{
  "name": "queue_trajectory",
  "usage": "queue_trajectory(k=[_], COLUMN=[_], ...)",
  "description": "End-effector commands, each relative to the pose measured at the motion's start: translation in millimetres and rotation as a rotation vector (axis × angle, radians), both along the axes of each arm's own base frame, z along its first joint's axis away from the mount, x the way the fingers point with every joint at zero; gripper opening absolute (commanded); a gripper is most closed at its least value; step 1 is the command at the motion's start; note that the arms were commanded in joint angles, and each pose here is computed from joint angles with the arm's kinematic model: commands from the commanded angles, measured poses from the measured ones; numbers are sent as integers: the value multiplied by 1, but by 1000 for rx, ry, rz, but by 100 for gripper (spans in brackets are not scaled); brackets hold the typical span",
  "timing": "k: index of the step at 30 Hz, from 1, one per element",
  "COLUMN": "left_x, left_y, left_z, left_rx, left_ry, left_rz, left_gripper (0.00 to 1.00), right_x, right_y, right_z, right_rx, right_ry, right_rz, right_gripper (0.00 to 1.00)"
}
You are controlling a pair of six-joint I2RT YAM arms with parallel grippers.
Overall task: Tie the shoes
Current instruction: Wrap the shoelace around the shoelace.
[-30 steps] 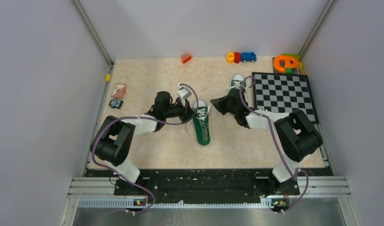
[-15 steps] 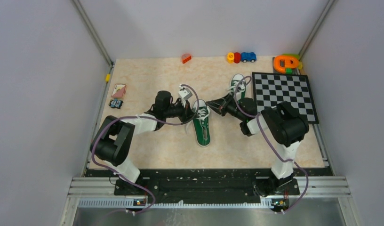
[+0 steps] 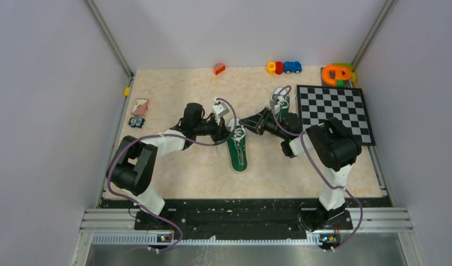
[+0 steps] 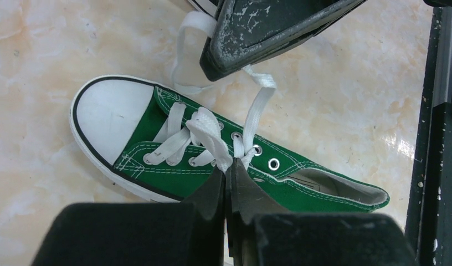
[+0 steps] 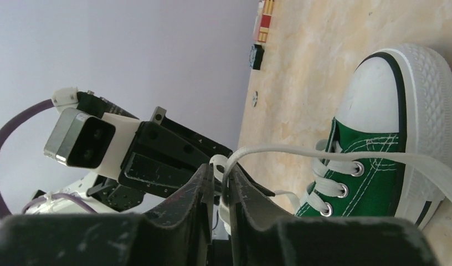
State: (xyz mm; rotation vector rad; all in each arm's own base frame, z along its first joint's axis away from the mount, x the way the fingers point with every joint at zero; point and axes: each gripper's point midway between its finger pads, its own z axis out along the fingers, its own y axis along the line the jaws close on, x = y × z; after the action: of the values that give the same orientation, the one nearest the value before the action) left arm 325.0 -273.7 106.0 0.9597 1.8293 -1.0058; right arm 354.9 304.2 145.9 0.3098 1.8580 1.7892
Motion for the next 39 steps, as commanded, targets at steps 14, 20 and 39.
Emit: queue_trajectory(k=[14, 20, 39], left_x=[6, 6, 8], left_y=[-5, -6, -14], left_z=[21, 20, 15], left_rx=[-10, -12, 13], left_ry=[-93, -94, -47], left_rz=[-85, -95, -180], left_gripper=[0, 0, 0], right_x=[2, -1, -3], right_y=[3, 5, 7], right_z=[-3, -5, 7], right_rx=[-102, -86, -30], right_ry=[-94, -107, -131], right_rz=[32, 50, 63], right_gripper=[46, 38, 50])
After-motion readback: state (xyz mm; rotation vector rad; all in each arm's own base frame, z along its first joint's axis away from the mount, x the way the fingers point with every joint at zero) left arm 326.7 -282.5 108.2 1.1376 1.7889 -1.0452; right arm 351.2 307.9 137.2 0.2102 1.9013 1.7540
